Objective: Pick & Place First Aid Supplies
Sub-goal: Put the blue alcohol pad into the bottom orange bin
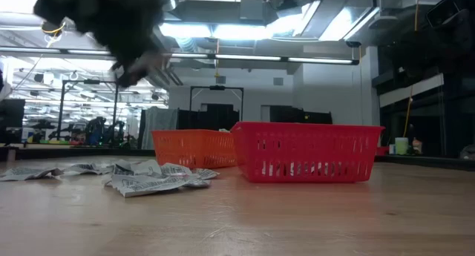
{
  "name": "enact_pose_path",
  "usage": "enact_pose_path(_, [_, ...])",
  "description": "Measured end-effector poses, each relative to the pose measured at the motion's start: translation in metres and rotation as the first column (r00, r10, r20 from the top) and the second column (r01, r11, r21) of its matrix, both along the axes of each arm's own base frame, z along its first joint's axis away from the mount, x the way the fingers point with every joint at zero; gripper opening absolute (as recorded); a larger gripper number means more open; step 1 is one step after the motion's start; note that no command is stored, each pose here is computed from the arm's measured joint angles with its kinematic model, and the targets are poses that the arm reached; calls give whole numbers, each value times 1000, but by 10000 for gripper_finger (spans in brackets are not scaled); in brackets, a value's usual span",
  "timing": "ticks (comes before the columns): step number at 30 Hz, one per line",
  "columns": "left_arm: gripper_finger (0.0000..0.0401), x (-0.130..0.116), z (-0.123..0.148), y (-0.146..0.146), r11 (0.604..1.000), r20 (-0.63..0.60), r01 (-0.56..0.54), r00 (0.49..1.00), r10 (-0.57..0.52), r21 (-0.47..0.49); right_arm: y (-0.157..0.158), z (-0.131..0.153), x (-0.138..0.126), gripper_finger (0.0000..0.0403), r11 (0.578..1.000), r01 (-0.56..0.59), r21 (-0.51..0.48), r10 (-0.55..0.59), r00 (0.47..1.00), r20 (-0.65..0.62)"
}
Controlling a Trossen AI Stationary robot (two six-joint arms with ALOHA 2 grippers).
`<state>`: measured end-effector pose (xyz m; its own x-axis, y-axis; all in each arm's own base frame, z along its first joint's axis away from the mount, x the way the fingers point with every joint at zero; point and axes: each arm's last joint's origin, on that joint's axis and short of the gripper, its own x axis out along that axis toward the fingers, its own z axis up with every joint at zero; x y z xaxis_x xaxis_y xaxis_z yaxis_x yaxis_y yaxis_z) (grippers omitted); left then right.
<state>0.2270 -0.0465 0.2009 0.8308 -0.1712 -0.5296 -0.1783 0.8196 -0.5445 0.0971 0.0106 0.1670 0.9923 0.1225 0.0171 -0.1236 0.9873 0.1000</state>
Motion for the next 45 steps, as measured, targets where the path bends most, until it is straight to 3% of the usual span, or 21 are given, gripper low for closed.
enact_pose_path(2, [3,6,16,0,999,163,21,986,-13,-44,0,0,0,163,1000,0,0,0,1000,0])
enact_pose_path(5, [3,12,39,0,994,384,62,923,-24,-88,0,0,0,163,1000,0,0,0,1000,0])
enact_pose_path(8, [3,13,58,0,988,555,109,831,-31,-108,0,0,0,163,1000,0,0,0,1000,0])
enact_pose_path(15, [3,5,89,-3,956,793,282,600,-106,-86,0,0,0,163,1000,0,0,0,1000,0])
enact_pose_path(17, [3,0,97,-5,938,850,342,510,-136,-56,0,0,0,163,1000,0,0,0,1000,0])
enact_pose_path(20, [3,-11,111,-9,910,925,412,328,-192,42,0,0,0,163,1000,0,0,0,1000,0])
enact_pose_path(25, [3,-29,125,-16,882,957,397,30,-287,252,0,0,0,163,1000,0,0,0,1000,0])
enact_pose_path(29, [3,-36,128,-21,849,925,370,-107,-364,376,0,0,0,163,1000,0,0,0,1000,0])
enact_pose_path(35, [3,-40,127,-28,796,864,336,-206,-460,504,0,0,0,163,1000,0,0,0,1000,0])
enact_pose_path(40, [4,-41,127,-30,793,854,319,-222,-470,519,0,0,0,163,1000,0,0,0,1000,1])
enact_pose_path(43, [4,-39,127,-29,810,875,333,-185,-447,483,0,0,0,163,1000,0,0,0,1000,0])
enact_pose_path(45, [4,-35,125,-26,839,908,351,-100,-408,416,0,0,0,163,1000,0,0,0,1000,0])
